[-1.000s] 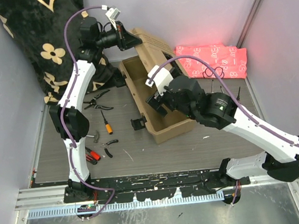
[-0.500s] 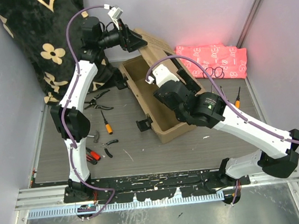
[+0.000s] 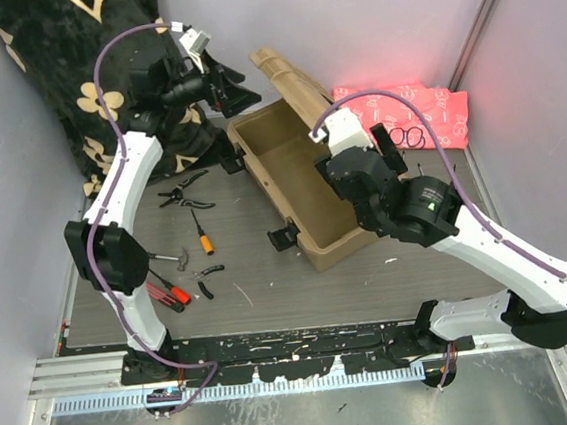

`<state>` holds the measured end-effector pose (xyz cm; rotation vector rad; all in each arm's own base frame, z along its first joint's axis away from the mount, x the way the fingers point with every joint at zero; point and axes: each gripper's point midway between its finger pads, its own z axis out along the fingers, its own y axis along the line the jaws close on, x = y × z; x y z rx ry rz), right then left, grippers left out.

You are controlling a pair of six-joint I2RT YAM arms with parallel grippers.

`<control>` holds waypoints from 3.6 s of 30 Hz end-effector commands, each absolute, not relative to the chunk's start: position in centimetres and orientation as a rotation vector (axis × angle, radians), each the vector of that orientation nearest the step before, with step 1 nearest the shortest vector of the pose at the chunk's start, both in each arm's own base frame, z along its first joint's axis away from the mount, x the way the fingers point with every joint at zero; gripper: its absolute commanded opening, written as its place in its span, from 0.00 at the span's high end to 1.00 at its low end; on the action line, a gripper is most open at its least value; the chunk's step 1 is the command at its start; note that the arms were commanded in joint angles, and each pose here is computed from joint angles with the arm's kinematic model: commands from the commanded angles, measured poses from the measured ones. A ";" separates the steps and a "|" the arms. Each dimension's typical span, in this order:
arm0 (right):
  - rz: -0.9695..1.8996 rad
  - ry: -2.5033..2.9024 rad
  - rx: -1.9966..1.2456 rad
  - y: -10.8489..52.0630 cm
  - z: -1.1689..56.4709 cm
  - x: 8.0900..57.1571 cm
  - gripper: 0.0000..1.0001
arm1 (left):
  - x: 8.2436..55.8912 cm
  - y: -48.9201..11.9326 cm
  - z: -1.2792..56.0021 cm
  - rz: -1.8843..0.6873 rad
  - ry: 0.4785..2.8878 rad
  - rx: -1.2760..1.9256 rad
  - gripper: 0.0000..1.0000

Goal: Pack the tool kit

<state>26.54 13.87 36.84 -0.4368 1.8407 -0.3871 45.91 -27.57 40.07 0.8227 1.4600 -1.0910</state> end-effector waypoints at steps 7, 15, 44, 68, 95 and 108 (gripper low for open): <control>-0.302 1.831 -0.139 9.5 38.8 27.1 0.20 | 42.9 -24.6 40.5 -1.054 1.635 0.584 0.18; -0.289 1.874 -0.133 9.0 37.6 28.2 0.20 | 40.3 -23.7 28.3 -0.927 2.071 -0.105 0.20; -0.311 1.901 -0.100 8.1 37.1 29.1 0.21 | 39.0 -31.9 16.8 -0.818 2.400 -0.700 0.42; -0.402 1.924 -0.017 3.1 37.6 32.2 0.33 | 38.3 -21.7 17.0 -0.905 2.638 -0.163 1.00; -0.369 2.003 0.129 0.3 32.3 29.6 0.94 | 40.9 -22.6 17.3 -0.998 2.649 0.036 1.00; -0.217 2.088 0.389 0.1 27.7 27.9 0.98 | 41.1 -22.1 16.8 -0.981 2.666 0.057 1.00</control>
